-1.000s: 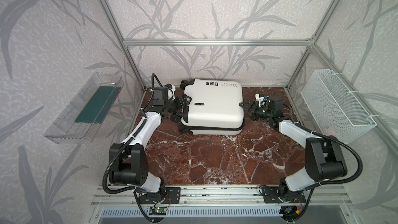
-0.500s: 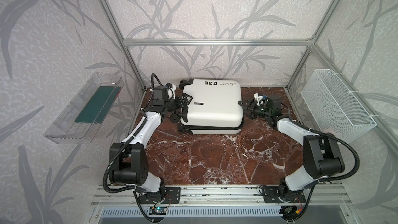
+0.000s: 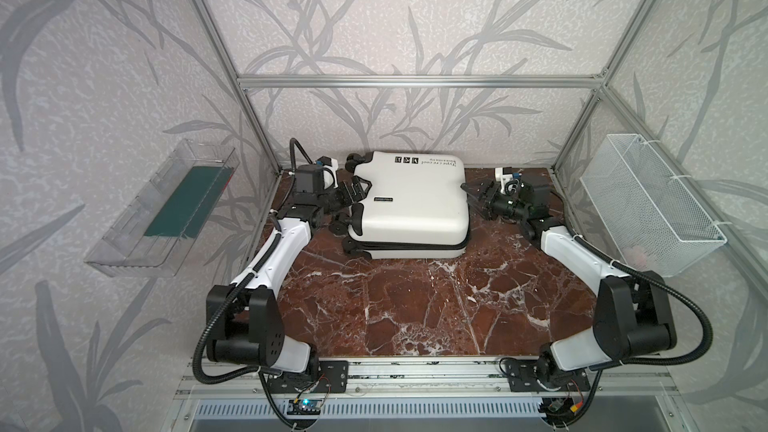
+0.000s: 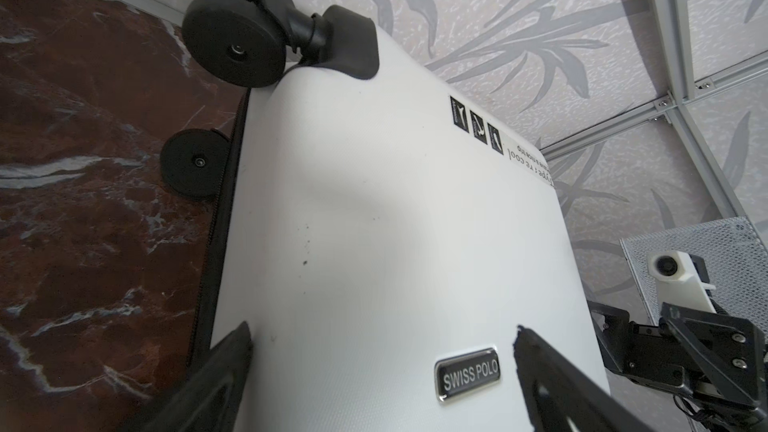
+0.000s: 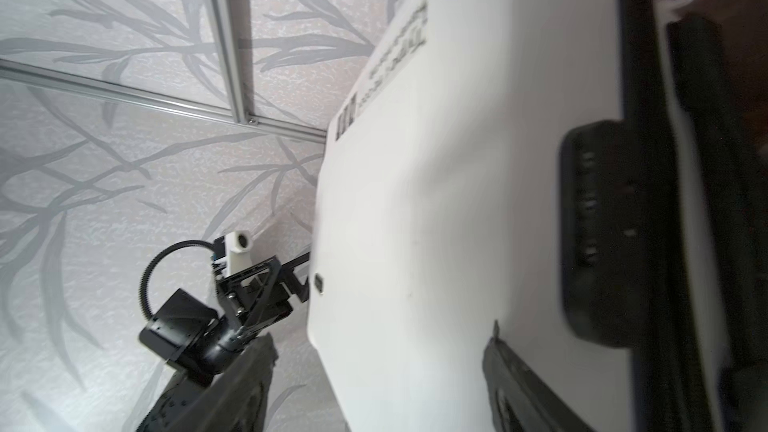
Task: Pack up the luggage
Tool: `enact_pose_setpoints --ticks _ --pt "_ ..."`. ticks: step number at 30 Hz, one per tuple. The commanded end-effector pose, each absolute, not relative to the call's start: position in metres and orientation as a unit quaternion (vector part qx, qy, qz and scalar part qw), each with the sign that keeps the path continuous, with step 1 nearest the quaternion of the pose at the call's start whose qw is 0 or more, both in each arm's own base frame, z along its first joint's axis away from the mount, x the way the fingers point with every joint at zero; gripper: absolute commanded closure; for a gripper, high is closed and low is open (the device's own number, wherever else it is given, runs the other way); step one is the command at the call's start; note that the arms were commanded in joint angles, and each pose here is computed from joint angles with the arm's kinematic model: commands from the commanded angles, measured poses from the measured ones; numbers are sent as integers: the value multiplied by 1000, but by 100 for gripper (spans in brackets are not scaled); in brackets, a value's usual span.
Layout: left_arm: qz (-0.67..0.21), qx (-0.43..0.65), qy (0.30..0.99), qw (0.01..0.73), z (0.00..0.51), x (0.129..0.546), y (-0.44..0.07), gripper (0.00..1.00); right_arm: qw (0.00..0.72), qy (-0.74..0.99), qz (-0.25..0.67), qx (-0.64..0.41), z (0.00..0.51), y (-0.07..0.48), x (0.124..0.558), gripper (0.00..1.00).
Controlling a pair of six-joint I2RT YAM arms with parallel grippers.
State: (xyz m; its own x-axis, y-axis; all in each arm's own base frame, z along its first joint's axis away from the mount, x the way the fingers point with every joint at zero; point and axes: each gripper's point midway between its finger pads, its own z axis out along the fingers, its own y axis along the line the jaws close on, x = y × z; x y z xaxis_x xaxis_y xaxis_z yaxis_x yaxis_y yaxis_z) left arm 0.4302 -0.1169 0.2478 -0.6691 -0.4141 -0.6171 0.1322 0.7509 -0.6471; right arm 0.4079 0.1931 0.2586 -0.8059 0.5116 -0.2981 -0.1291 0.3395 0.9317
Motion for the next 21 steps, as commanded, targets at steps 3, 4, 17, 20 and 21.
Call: enact_pose_setpoints --ticks 3,4,17,20,21 --pt "-380 -34 828 410 281 409 -147 1 316 761 561 77 286 201 392 21" --pt "-364 -37 832 417 281 409 -141 1 323 765 551 84 280 196 395 20" --pt "-294 -58 855 423 259 423 -104 1 284 786 531 143 218 156 451 11" --pt "-299 -53 858 414 251 424 -107 1 272 782 540 153 206 158 463 11" --pt "-299 -52 859 413 249 424 -107 1 266 783 541 157 200 159 467 11"
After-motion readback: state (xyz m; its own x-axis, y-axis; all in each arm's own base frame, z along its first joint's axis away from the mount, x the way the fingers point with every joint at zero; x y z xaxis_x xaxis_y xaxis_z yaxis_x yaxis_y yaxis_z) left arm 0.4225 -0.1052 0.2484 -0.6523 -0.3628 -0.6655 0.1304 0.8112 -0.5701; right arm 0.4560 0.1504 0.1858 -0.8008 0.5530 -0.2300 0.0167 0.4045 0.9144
